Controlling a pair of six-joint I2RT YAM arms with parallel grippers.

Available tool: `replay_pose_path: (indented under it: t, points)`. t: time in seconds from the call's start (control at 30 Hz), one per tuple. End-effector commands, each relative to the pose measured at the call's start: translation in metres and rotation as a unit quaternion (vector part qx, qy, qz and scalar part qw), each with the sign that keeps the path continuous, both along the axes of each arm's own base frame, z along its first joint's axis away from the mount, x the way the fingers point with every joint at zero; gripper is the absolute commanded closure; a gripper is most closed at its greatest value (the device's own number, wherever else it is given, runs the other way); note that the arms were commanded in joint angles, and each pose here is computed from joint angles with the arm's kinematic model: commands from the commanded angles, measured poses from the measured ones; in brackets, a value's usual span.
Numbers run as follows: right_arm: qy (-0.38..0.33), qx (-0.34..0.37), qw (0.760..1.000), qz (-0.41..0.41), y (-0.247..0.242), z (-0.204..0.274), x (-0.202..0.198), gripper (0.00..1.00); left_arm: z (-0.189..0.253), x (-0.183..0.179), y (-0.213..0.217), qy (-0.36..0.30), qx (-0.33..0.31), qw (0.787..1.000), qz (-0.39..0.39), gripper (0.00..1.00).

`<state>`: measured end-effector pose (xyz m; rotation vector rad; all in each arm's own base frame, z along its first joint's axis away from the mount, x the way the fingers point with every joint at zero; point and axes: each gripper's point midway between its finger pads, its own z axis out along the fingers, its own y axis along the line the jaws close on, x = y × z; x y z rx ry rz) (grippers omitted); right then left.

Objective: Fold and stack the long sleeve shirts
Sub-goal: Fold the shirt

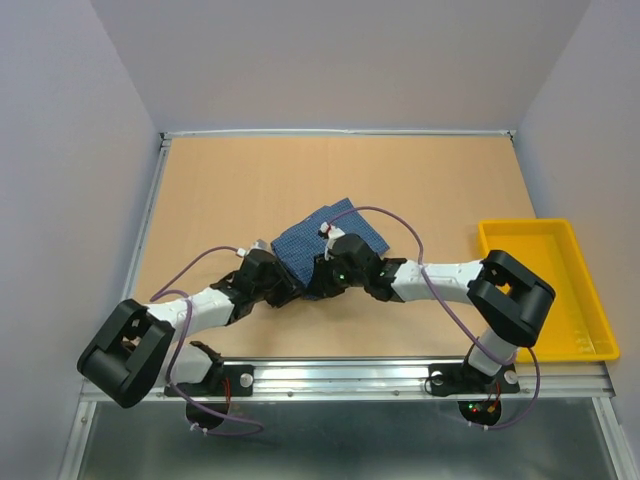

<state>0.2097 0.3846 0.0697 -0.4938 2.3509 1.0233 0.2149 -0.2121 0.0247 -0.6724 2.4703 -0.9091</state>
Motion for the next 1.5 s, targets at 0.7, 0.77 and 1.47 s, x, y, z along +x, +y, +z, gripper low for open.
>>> replay_pose_path:
  t: [0.7,0.77,1.47]
  points:
    - [-0.035,0.064,0.997,-0.008,0.023,0.056,0.018,0.87,0.129,0.106,0.046,-0.168,0.057,0.983,0.056,0.57]
    - [-0.027,0.070,0.997,-0.002,0.029,0.044,0.018,0.88,0.127,0.127,0.040,-0.168,0.066,0.982,0.049,0.61]
    - [0.027,0.029,0.999,0.022,0.005,-0.003,-0.012,0.84,0.043,0.193,0.063,-0.084,0.099,0.990,0.063,0.65]
